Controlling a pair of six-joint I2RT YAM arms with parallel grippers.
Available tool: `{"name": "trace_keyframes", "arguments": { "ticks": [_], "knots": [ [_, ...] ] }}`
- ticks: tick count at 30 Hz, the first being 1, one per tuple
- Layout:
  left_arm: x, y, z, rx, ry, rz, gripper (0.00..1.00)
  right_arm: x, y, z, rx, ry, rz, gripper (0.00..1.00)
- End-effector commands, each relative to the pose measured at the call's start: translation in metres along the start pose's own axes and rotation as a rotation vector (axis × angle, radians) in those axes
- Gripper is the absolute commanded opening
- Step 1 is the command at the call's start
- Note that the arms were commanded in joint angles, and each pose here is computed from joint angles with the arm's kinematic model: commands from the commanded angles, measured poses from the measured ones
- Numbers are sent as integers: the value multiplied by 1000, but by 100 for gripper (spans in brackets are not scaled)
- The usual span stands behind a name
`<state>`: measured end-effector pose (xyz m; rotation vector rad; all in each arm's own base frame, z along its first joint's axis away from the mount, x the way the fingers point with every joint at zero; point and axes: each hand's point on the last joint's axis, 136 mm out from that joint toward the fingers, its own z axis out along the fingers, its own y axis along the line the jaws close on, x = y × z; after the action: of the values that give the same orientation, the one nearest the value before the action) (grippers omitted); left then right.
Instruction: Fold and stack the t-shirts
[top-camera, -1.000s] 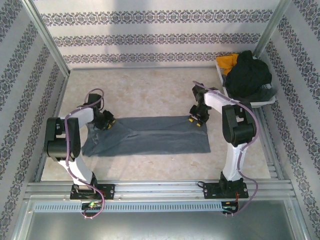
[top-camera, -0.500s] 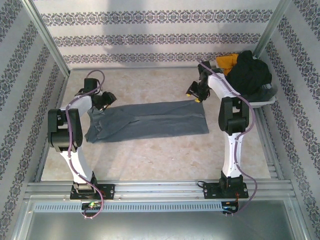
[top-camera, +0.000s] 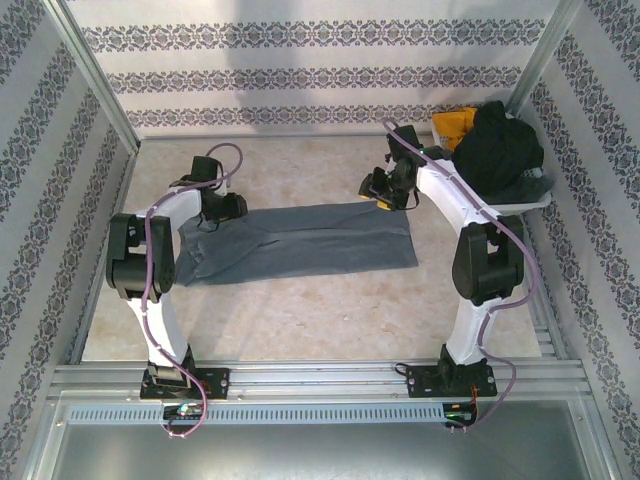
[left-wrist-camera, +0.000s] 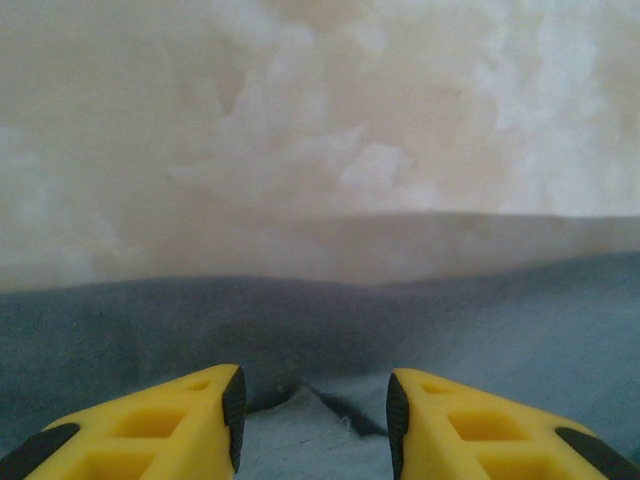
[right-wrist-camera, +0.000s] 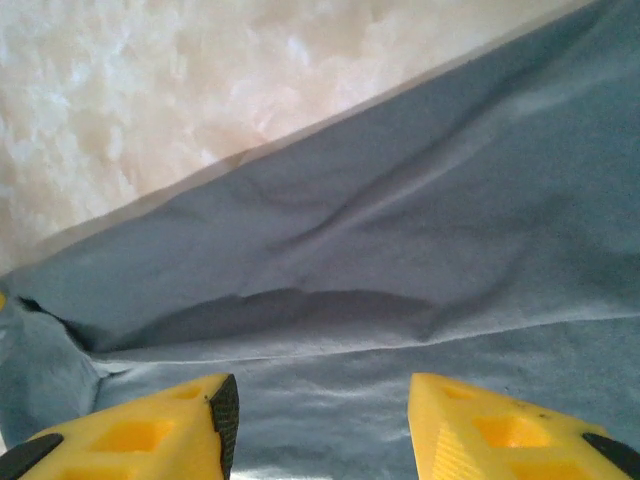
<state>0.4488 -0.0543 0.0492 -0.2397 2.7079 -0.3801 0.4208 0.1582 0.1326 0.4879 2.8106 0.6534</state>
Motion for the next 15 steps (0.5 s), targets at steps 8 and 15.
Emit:
{"name": "trace_keyframes", "arguments": {
  "ticks": [8, 15],
  "knots": [
    [9, 6, 8, -106, 49, 73, 33, 5, 20, -7, -50, -3, -17, 48],
    [11, 2, 4, -105, 39, 49, 2, 5, 19, -9, -42, -4, -26, 48]
  ]
}}
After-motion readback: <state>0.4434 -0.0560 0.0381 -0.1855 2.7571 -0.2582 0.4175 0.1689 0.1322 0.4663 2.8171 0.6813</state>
